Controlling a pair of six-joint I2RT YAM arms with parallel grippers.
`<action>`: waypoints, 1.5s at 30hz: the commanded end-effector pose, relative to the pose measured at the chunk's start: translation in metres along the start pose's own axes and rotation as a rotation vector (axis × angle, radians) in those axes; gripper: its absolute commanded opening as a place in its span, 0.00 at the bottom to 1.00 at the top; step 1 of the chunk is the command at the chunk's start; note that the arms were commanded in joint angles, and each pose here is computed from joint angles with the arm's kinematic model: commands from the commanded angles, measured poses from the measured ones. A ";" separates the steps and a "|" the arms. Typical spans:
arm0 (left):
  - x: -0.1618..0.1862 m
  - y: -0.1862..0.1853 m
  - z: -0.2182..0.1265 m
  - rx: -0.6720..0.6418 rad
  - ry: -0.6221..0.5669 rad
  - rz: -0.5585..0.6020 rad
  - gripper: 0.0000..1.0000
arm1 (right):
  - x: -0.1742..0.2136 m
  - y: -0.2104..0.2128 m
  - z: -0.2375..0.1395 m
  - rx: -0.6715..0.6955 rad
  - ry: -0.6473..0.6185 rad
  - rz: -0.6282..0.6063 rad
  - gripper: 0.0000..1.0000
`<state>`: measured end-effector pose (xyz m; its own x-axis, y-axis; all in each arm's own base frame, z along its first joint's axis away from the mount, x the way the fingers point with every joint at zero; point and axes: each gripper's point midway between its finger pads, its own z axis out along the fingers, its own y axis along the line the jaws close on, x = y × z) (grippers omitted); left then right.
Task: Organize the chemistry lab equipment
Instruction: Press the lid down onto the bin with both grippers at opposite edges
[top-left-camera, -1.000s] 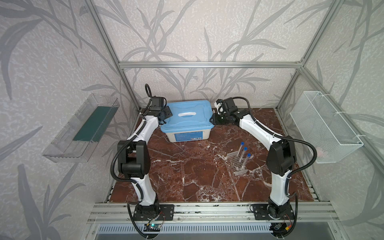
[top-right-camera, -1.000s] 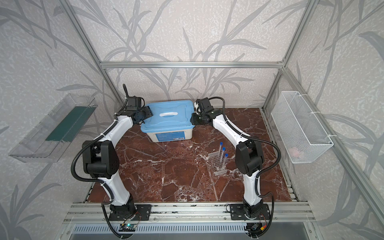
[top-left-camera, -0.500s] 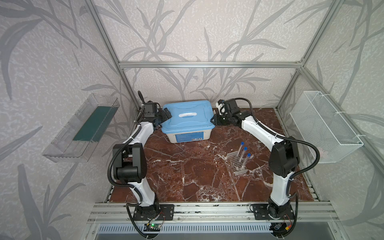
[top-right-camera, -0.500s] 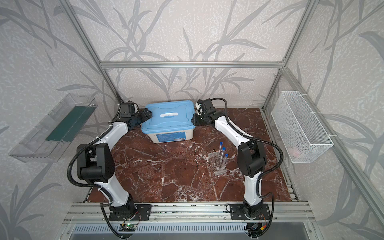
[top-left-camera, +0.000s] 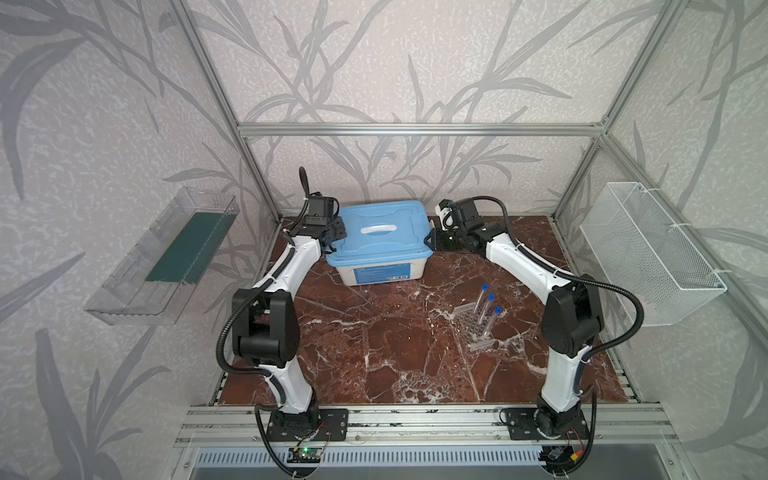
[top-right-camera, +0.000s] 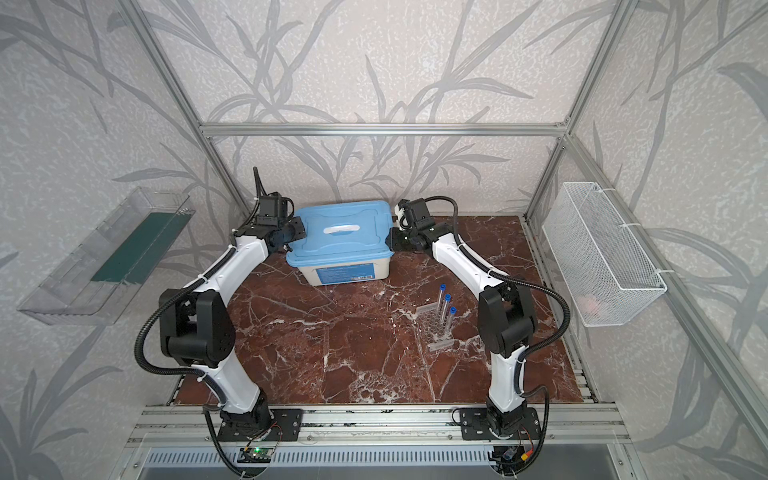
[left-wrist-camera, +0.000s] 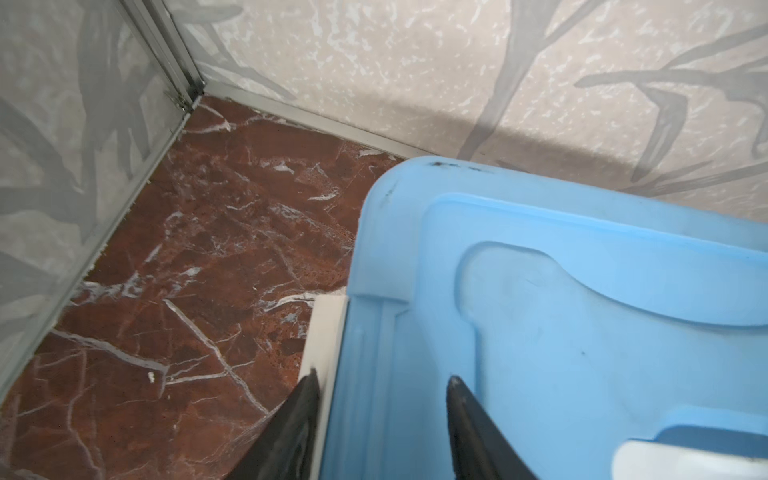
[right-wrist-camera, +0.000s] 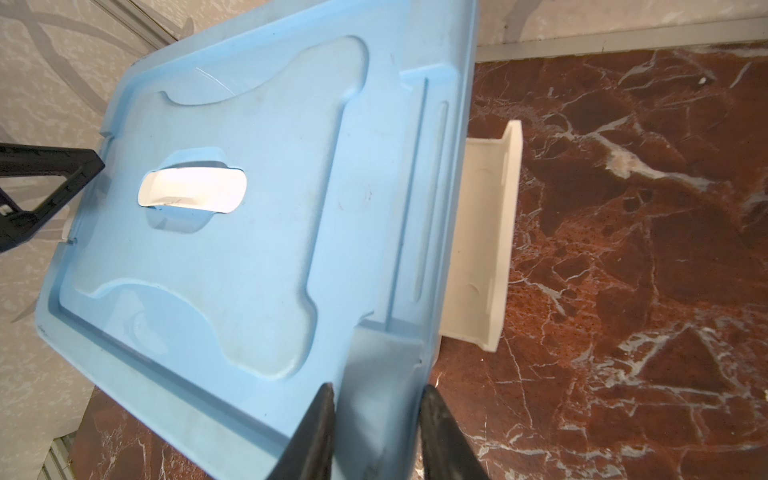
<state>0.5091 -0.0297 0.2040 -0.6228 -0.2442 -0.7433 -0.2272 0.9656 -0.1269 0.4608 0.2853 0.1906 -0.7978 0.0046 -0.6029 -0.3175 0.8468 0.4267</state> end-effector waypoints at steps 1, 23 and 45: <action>0.071 -0.018 0.011 -0.074 0.225 0.196 0.45 | 0.073 -0.022 0.023 0.071 0.233 0.017 0.33; 0.085 -0.005 0.018 -0.121 0.266 0.121 0.40 | -0.022 -0.007 -0.031 -0.155 -0.037 0.105 0.99; 0.096 -0.027 0.016 -0.052 0.276 0.134 0.40 | -0.012 0.013 0.002 -0.128 0.028 -0.046 0.87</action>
<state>0.5075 -0.0446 0.1974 -0.6409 -0.1674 -0.7492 -0.2583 0.9660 0.0052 0.4832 0.2894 0.1765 -0.8543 0.0624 -0.5161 -0.3222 0.7156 0.6198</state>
